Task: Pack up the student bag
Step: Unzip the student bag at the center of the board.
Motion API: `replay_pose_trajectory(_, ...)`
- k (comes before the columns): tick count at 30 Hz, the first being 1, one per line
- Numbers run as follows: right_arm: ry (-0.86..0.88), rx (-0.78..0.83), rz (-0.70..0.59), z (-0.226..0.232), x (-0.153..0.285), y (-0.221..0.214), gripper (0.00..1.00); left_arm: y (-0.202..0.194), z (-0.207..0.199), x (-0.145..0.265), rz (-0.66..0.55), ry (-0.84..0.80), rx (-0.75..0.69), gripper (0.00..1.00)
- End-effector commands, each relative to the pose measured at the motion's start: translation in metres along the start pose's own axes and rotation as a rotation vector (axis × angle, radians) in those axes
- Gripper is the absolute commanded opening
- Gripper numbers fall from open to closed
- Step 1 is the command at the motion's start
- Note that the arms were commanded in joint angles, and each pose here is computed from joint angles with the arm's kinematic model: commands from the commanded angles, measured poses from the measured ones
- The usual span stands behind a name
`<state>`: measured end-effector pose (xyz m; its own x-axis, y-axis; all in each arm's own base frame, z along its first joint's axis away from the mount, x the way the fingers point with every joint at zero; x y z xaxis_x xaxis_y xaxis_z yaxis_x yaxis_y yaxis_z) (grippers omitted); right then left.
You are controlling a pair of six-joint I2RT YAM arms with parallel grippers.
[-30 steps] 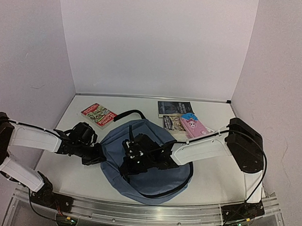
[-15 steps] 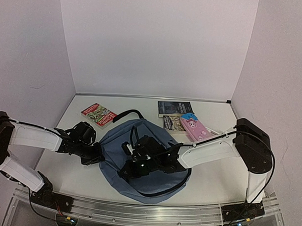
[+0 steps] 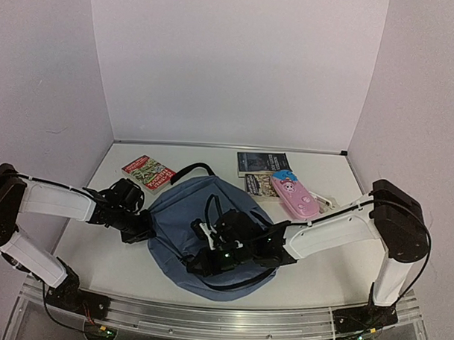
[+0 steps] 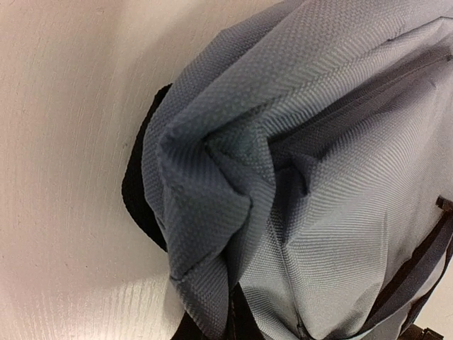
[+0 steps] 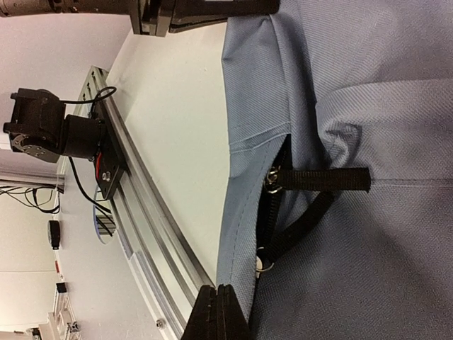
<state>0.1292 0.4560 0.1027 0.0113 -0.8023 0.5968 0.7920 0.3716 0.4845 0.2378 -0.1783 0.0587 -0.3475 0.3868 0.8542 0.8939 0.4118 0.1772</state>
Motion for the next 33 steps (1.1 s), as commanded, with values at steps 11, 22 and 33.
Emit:
replay_pose_trajectory(11,-0.05,-0.194,-0.15,-0.001,-0.007,0.03,0.33,0.009,0.004,0.001,-0.041,0.024,-0.034,0.0)
replay_pose_trajectory(22,-0.062,-0.368,-0.151,-0.017,-0.027,0.024,0.36,0.008,0.002,0.004,-0.043,-0.005,-0.03,0.0)
replay_pose_trajectory(33,-0.045,-0.4,-0.152,-0.023,-0.048,0.028,0.37,0.002,0.006,0.008,-0.035,-0.011,-0.024,0.0)
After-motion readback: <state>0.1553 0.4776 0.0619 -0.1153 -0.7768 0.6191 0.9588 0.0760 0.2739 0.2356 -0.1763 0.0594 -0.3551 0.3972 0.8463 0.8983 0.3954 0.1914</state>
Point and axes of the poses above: each gripper's point midway between its finger pads, its own x axis back along the fingers, its own z axis along the line the jaws close on, y = z × x, the point moved 4 cm from there along x, back along the fingers, and after that the axes turned 4 degrees about x, right-handed, at the moved point
